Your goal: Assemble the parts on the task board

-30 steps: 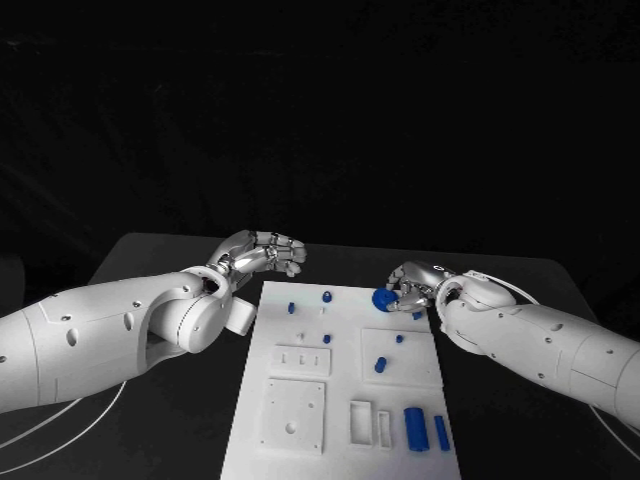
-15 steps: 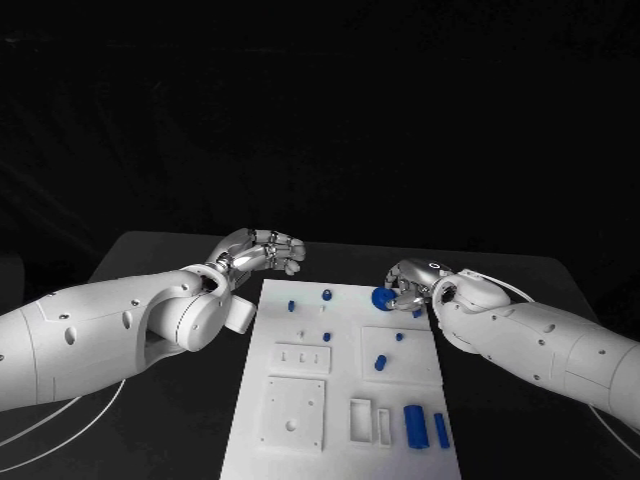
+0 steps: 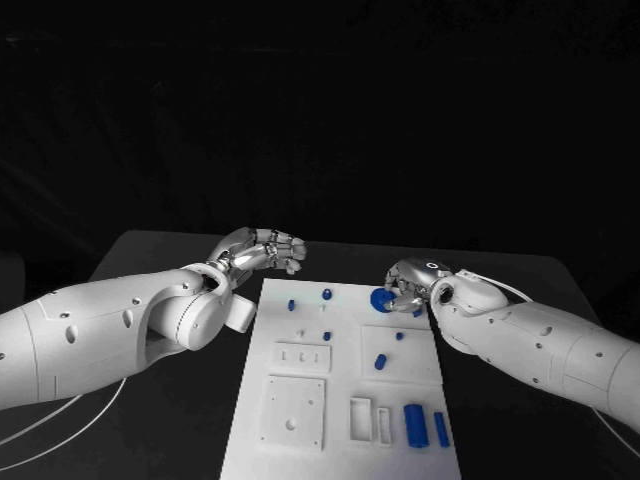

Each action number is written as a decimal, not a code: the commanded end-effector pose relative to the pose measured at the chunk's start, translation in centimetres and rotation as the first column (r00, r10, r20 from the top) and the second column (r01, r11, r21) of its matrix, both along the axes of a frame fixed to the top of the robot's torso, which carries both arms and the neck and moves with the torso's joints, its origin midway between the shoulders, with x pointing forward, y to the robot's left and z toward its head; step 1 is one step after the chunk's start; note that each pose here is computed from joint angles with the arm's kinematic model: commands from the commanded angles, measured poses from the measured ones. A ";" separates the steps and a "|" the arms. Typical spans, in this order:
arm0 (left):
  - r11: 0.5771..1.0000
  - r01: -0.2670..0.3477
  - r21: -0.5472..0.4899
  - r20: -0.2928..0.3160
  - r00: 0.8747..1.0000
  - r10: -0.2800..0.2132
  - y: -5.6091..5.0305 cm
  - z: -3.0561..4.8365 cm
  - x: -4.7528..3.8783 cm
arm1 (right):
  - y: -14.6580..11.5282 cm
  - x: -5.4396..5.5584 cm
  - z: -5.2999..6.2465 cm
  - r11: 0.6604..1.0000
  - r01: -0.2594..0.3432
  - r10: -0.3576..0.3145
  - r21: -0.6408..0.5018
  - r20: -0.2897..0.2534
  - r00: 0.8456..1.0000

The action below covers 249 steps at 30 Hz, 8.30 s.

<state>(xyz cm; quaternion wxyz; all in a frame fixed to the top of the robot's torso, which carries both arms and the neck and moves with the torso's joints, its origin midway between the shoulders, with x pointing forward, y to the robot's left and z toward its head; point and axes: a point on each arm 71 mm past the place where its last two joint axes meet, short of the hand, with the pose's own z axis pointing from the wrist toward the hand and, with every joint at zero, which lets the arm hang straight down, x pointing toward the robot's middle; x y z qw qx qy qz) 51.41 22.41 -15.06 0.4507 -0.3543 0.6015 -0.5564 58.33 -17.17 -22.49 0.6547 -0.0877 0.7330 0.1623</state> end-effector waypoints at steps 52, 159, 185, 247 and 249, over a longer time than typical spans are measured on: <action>1.000 0.003 0.002 0.009 1.000 -0.003 0.1 0.20 -0.15 | 7.9 -4.3 2.7 0.979 -0.177 0.199 -0.100 0.295 0.934; 0.999 0.035 -0.006 0.017 0.999 -0.035 -2.1 0.61 0.30 | 11.2 -4.3 -1.4 0.974 -0.195 0.205 -0.114 0.084 0.975; 1.000 0.003 0.000 0.026 1.000 -0.003 -0.4 0.61 0.59 | 4.8 -4.8 3.2 0.949 -0.224 0.193 0.223 0.154 0.969; 1.000 -0.011 0.006 0.020 1.000 0.011 1.1 -0.09 0.94 | -8.3 -2.4 -4.2 0.929 0.027 0.026 0.369 -0.139 0.990; 1.000 -0.011 0.007 0.019 1.000 0.011 1.1 -0.09 0.92 | -8.2 -2.4 -4.2 0.930 0.028 0.025 0.368 -0.140 0.990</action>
